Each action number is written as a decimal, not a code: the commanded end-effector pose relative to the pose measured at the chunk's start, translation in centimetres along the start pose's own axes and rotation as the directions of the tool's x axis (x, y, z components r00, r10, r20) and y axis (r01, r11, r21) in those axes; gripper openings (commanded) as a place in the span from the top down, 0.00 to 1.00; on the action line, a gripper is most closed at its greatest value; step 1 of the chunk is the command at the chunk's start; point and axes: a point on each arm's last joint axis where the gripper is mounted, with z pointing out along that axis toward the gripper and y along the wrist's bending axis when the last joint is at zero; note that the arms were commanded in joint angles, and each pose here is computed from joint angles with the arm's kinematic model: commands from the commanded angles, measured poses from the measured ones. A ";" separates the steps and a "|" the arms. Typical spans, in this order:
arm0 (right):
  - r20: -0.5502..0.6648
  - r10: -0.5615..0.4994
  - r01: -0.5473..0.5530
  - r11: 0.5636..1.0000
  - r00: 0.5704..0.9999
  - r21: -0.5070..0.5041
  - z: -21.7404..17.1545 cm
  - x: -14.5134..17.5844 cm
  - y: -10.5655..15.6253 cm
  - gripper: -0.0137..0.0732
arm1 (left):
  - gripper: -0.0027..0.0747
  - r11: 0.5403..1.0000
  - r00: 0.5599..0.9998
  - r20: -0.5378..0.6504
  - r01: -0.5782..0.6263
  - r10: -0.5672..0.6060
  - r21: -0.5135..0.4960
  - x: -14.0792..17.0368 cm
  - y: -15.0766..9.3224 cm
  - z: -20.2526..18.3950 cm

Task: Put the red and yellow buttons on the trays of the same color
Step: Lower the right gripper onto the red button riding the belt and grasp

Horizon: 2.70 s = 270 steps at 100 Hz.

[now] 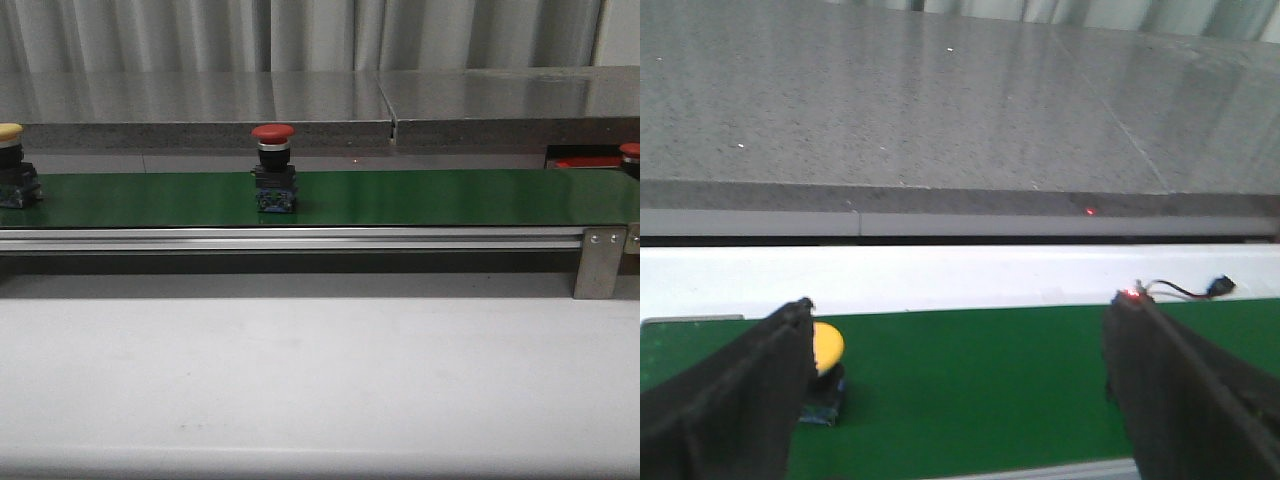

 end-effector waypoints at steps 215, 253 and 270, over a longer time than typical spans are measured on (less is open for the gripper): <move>-0.297 -0.076 0.011 0.977 0.952 -0.213 14.9 -3.5 1.2 0.15 | 0.99 0.999 0.964 0.263 -0.037 0.028 0.030 9.1 -2.6 -10.4; -0.348 -0.104 0.016 0.969 0.932 -0.246 20.2 -3.2 1.9 0.15 | 0.99 0.999 0.964 0.263 -0.037 0.028 0.030 9.1 -2.6 -10.4; -0.340 -0.106 0.020 0.969 0.934 -0.247 21.8 -3.6 2.0 0.15 | 0.99 0.999 0.964 0.263 -0.037 0.028 0.030 9.1 -2.6 -10.4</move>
